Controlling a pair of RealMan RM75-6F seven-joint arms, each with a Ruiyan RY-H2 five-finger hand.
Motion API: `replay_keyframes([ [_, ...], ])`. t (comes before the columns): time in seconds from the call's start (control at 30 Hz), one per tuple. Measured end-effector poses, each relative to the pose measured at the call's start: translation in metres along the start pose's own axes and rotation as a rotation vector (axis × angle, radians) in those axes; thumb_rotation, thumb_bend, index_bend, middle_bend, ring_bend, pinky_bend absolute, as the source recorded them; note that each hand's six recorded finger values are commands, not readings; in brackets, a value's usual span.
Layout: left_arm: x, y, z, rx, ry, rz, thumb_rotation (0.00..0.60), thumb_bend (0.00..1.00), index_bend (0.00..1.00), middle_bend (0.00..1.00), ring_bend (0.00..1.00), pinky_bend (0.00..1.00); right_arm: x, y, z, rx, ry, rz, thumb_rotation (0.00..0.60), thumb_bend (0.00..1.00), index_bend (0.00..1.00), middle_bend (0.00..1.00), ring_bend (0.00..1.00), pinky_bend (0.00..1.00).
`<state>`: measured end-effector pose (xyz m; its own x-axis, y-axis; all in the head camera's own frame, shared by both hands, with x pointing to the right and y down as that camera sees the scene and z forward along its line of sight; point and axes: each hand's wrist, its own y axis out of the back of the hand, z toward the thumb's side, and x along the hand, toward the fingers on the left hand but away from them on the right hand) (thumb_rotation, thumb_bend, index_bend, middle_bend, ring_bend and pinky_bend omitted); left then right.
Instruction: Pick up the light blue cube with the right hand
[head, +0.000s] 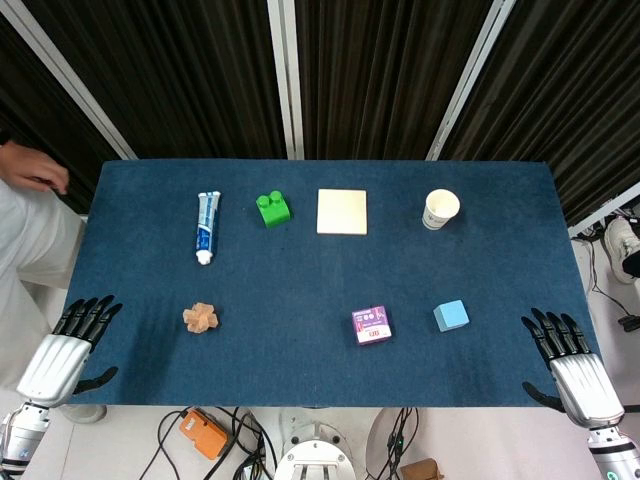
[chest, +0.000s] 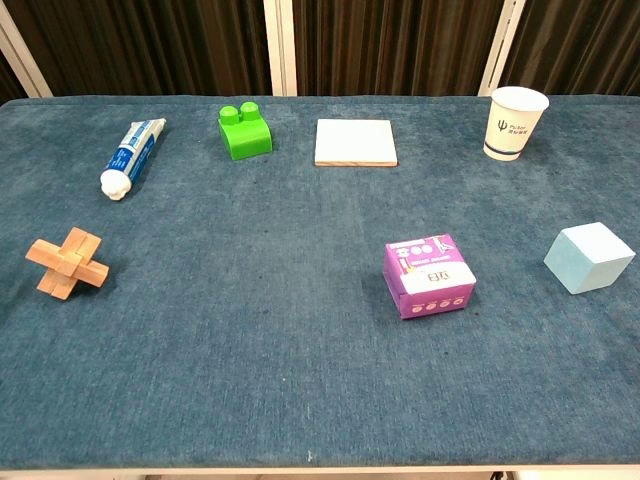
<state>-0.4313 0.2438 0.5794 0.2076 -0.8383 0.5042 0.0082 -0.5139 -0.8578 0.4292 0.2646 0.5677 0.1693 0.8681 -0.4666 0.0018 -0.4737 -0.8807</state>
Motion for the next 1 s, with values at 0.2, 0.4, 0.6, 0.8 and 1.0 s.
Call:
replay_keyframes([
  [0.2,0.001,0.001,-0.001,-0.006,0.003,-0.002,0.6,0.14,0.0,0.0,0.0,0.04,-0.005,-0.003,0.001,0.002,0.002,0.015,0.6,0.31,0.0,0.0,0.0,0.04],
  [0.4,0.003,0.003,-0.004,-0.013,0.01,-0.002,0.6,0.14,0.0,0.0,0.0,0.04,-0.026,-0.011,0.008,0.016,0.031,0.045,0.6,0.31,0.0,0.0,0.0,0.04],
  [0.6,0.009,0.004,-0.007,-0.018,0.019,-0.006,0.6,0.14,0.0,0.0,0.0,0.04,-0.07,-0.023,0.023,0.077,0.09,0.127,0.6,0.31,0.0,0.0,0.0,0.05],
  [0.8,0.014,0.006,-0.012,-0.029,0.036,-0.013,0.6,0.14,0.0,0.0,0.0,0.04,-0.125,-0.043,0.049,0.123,0.154,0.231,0.6,0.31,0.13,0.04,0.0,0.12],
  [1.0,0.016,0.01,-0.016,-0.038,0.048,-0.003,0.6,0.14,0.0,0.0,0.0,0.04,-0.161,-0.063,0.067,0.131,0.187,0.262,0.6,0.36,0.44,0.28,0.21,0.31],
])
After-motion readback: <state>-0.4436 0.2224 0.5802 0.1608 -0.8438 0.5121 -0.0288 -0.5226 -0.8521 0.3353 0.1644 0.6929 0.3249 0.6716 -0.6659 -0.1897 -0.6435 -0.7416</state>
